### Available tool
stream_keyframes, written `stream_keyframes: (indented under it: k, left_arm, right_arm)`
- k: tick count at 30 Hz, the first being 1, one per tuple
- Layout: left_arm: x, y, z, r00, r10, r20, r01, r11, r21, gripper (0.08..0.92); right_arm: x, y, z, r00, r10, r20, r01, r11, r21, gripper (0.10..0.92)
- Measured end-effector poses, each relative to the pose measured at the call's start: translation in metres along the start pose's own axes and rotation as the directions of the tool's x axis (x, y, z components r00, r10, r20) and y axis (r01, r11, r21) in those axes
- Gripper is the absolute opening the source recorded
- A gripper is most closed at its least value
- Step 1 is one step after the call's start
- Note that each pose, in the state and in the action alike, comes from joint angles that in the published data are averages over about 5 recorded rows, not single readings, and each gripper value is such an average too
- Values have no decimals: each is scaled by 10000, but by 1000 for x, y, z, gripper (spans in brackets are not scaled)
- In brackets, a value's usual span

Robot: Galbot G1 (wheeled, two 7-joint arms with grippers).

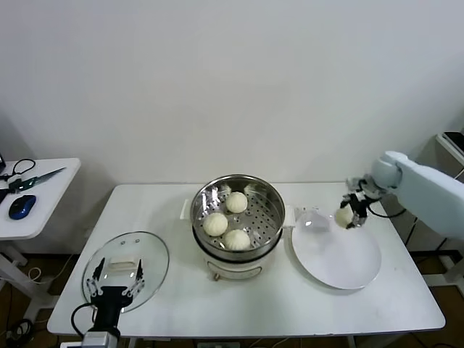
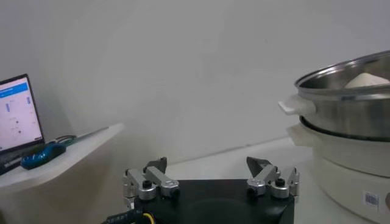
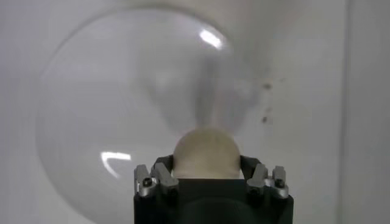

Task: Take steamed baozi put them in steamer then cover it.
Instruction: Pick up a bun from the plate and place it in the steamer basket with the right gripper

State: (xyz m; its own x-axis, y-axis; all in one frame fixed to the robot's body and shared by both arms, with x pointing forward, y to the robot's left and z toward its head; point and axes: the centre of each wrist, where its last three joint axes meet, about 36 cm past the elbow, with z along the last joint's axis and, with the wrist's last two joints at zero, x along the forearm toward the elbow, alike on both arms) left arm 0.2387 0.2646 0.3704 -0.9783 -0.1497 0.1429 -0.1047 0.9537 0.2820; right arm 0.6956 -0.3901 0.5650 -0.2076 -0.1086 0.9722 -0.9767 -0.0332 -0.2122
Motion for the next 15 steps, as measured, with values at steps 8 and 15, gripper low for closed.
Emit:
stream_keyframes:
  k: [8, 15]
  left_arm:
    - [-2, -6, -8, 9995, 185, 258, -187, 9998, 99, 823]
    - [-2, -11, -11, 9988, 346, 352, -349, 9994, 87, 823]
  right_arm:
    - [81, -36, -79, 9924, 711, 1004, -732, 9972, 176, 712]
    - [114, -40, -153, 9824, 629, 1758, -703, 9969, 362, 712]
